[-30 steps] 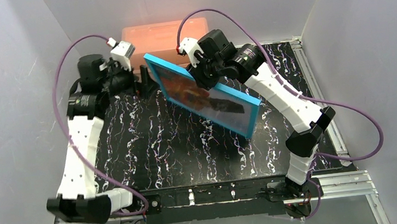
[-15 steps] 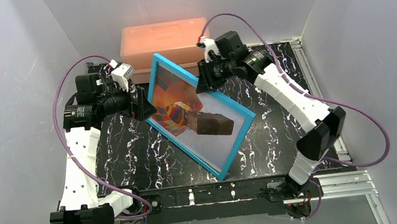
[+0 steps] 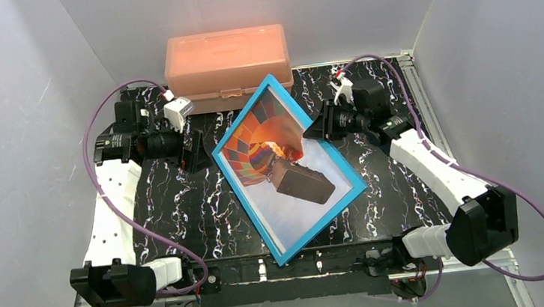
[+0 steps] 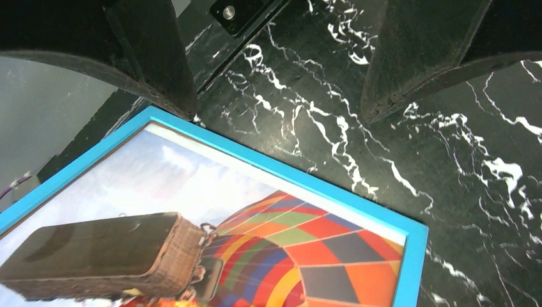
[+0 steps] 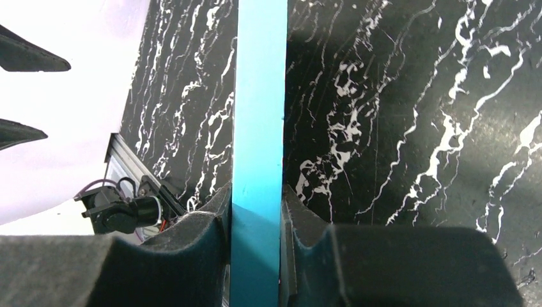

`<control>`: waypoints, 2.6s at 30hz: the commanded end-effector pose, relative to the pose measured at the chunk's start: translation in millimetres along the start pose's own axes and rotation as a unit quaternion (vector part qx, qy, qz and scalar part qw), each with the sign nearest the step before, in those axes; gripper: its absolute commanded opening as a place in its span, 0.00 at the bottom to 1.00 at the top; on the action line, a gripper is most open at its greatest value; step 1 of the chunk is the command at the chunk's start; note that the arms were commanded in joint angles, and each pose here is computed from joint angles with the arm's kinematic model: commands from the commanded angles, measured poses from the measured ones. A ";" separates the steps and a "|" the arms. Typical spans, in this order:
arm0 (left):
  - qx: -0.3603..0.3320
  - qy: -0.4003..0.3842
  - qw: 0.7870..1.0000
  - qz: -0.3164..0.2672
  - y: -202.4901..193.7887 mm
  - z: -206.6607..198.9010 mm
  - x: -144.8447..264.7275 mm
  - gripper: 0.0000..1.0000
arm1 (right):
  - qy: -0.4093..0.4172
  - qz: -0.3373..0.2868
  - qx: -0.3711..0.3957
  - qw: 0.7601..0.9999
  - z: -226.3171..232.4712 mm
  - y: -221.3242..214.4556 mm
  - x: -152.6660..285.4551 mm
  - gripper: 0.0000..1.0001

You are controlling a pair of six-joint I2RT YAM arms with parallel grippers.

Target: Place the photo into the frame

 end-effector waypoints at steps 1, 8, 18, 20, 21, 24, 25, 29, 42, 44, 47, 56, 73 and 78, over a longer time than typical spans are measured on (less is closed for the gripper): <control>-0.003 0.010 0.998 0.061 -28.2 12.9 -6.2 0.98 | 0.002 -0.049 0.042 0.998 -13.8 -4.5 -4.5 0.04; 0.016 0.013 0.993 0.115 -51.1 31.5 -24.4 0.98 | -0.046 -0.109 -0.012 0.993 -60.3 -39.0 -14.2 0.06; 0.025 0.014 0.991 0.133 -57.5 46.2 -39.7 0.98 | -0.131 -0.187 -0.067 0.971 -113.5 -49.1 -22.5 0.12; 0.027 0.019 0.990 0.138 -58.4 51.4 -42.9 0.98 | -0.136 -0.185 -0.067 0.971 -119.8 -50.6 -28.3 0.14; 0.028 0.022 0.990 0.139 -57.8 53.6 -44.1 0.98 | -0.139 -0.180 -0.065 0.972 -123.0 -52.1 -31.8 0.16; 0.043 0.034 0.989 0.139 -58.5 61.0 -44.8 0.98 | -0.144 -0.167 -0.062 0.973 -130.2 -55.6 -39.8 0.22; 0.050 0.042 0.988 0.137 -59.6 65.5 -43.4 0.98 | -0.144 -0.158 -0.059 0.975 -131.8 -58.4 -42.4 0.25; 0.060 0.056 0.988 0.129 -62.5 73.1 -43.9 0.98 | -0.153 -0.144 -0.051 0.976 -136.9 -64.1 -44.9 0.32; 0.077 0.053 0.990 0.107 -70.4 75.0 -40.0 0.98 | -0.181 -0.113 -0.027 0.977 -145.2 -68.1 -41.0 0.99; 0.080 0.057 0.990 0.104 -72.1 77.1 -39.6 0.99 | -0.184 -0.120 -0.017 0.975 -142.6 -61.4 -36.3 0.99; 0.089 0.068 0.989 0.099 -72.8 83.6 -38.9 0.99 | -0.214 -0.138 -0.004 0.967 -144.8 -44.7 -23.9 0.99; 0.093 0.204 0.974 -0.036 -66.4 150.7 -63.3 0.98 | -0.449 -0.273 0.011 0.851 -196.4 -16.8 58.9 0.99; 0.064 0.295 0.930 -0.208 -99.6 196.3 -102.5 0.98 | -0.576 -0.329 0.123 0.738 -253.7 -20.8 97.4 0.99; 0.075 0.294 0.925 -0.230 -98.3 191.7 -99.6 0.98 | -0.586 -0.302 0.118 0.742 -270.9 -22.7 100.7 0.99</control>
Point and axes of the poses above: each gripper's point midway between its finger pads, its own x axis back along the fingers, its own z axis along the line the jaws close on, y = z × x, the point moved 2 cm from there along x, back along the fingers, and after that the axes turned 2 degrees about x, right-handed, at the moved point
